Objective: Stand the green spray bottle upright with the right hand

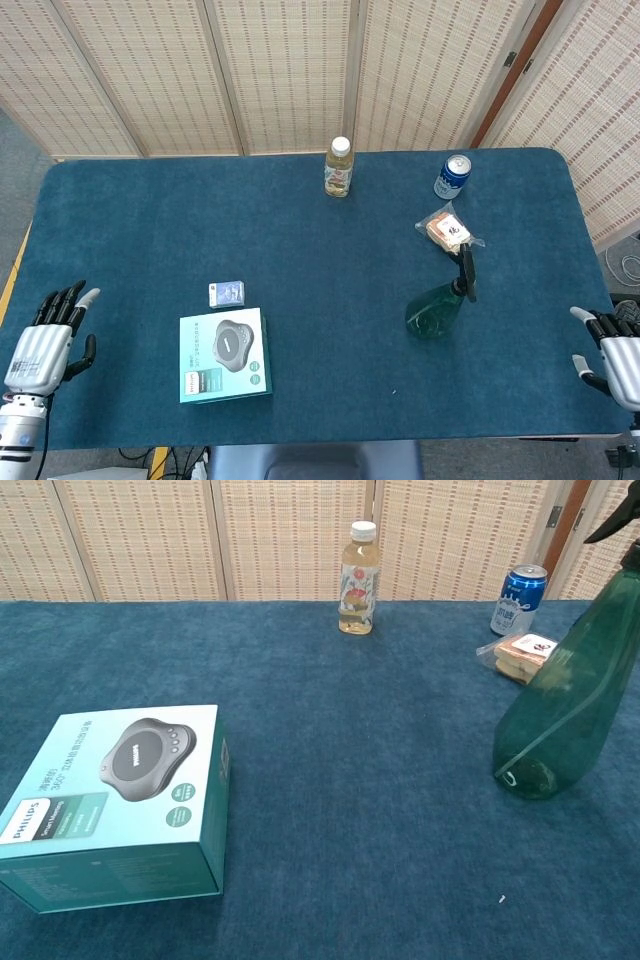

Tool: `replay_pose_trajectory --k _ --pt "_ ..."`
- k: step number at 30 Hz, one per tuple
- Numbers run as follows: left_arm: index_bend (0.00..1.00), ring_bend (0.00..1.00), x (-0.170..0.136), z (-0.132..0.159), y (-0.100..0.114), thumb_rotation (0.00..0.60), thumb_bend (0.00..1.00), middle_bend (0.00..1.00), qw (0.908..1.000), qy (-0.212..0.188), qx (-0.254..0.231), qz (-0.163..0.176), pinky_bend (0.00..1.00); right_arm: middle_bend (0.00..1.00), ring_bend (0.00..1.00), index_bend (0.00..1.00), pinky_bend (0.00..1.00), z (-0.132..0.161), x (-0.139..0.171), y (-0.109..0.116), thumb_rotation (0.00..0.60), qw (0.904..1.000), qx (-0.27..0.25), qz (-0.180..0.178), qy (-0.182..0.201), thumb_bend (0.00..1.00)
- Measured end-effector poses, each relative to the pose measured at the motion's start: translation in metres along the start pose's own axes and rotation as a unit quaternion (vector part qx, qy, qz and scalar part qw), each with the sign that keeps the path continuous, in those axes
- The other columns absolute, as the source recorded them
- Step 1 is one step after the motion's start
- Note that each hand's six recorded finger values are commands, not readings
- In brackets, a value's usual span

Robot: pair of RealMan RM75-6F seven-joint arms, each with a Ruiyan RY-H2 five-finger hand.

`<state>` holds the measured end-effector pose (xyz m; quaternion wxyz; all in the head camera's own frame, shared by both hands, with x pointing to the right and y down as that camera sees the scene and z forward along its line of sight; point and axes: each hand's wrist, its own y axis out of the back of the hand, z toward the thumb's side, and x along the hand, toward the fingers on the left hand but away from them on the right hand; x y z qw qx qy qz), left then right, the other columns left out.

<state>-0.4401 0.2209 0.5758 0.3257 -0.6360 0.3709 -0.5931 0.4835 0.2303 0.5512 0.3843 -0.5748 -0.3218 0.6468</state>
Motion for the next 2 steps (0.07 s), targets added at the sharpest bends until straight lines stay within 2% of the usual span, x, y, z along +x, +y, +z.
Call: replay_pose_trajectory --k 2 --pt "0.09 0.0 0.0022 -0.0005 -0.0008 0.6 0.59 0.0 1.0 -0.001 -0.001 -0.001 0.0 0.29 0.25 0.23 0.3 0.0005 -0.0015 -0.0003 0.6 1.0 0.001 0.001 0.0 0.29"
